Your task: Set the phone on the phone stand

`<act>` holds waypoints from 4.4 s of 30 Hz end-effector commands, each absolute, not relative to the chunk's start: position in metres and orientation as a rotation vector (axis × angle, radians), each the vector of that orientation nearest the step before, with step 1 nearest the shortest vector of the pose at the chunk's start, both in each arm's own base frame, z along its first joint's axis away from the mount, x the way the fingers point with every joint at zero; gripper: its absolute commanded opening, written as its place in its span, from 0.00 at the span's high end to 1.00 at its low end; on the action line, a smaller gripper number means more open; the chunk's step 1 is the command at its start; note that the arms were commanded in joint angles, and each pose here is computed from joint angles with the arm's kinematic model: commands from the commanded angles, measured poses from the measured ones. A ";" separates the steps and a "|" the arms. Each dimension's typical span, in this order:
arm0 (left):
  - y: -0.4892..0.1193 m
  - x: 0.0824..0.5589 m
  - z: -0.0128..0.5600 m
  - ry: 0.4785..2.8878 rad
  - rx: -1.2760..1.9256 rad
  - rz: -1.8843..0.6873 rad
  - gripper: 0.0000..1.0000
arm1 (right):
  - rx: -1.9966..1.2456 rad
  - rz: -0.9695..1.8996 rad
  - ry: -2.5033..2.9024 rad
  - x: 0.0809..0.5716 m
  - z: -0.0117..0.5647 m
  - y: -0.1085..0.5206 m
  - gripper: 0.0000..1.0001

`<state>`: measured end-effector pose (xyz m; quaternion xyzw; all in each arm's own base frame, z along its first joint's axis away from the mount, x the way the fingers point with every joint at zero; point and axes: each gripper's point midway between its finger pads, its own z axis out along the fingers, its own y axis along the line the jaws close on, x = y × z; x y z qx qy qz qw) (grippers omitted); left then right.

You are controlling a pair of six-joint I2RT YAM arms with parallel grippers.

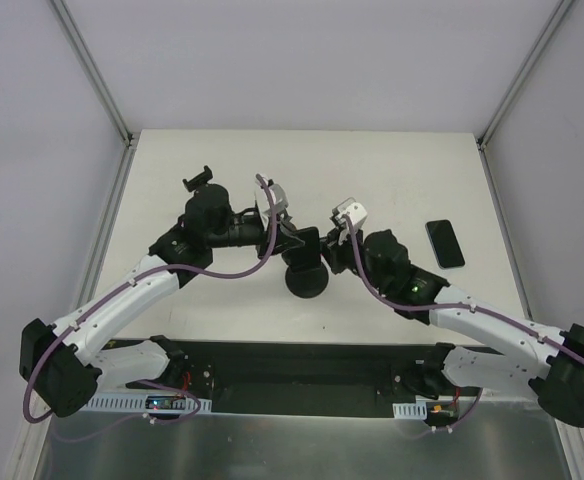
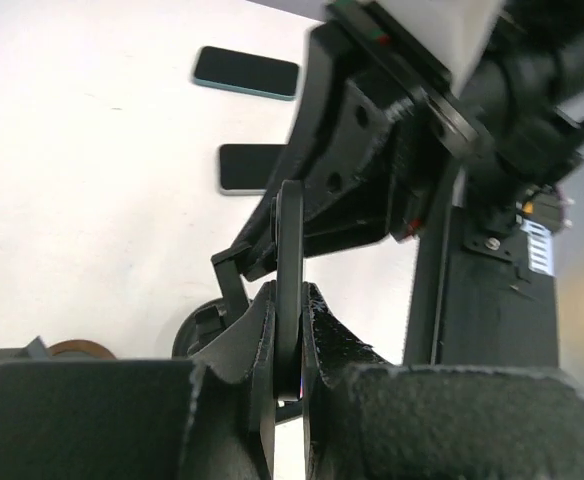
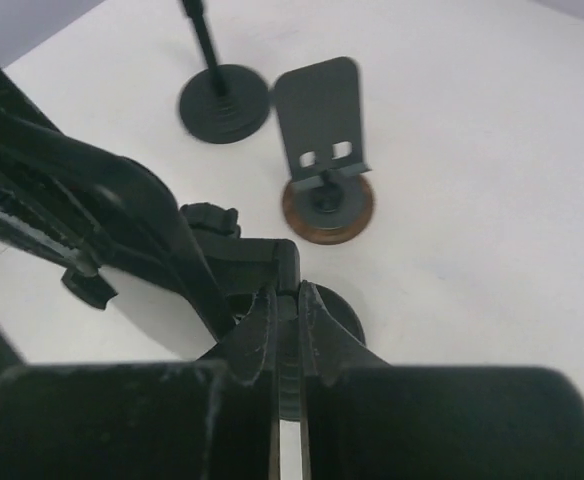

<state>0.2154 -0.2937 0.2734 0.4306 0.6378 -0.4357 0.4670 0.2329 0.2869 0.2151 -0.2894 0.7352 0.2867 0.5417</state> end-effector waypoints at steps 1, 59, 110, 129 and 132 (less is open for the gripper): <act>-0.263 0.277 0.295 1.589 0.792 -0.593 1.00 | -0.171 0.479 1.568 0.261 0.288 0.255 1.00; -0.320 0.192 0.300 1.364 1.123 -1.124 0.30 | -1.096 0.976 1.612 0.194 0.265 0.268 0.20; -0.307 0.203 0.326 1.404 0.975 -1.155 0.26 | -0.179 0.323 1.639 0.450 0.373 0.062 1.00; -0.310 0.211 0.317 1.468 0.919 -1.165 0.24 | -0.188 0.153 1.753 0.603 0.341 -0.086 1.00; -0.310 0.217 0.312 1.493 0.897 -1.144 0.23 | -0.184 0.181 1.752 0.610 0.331 -0.093 1.00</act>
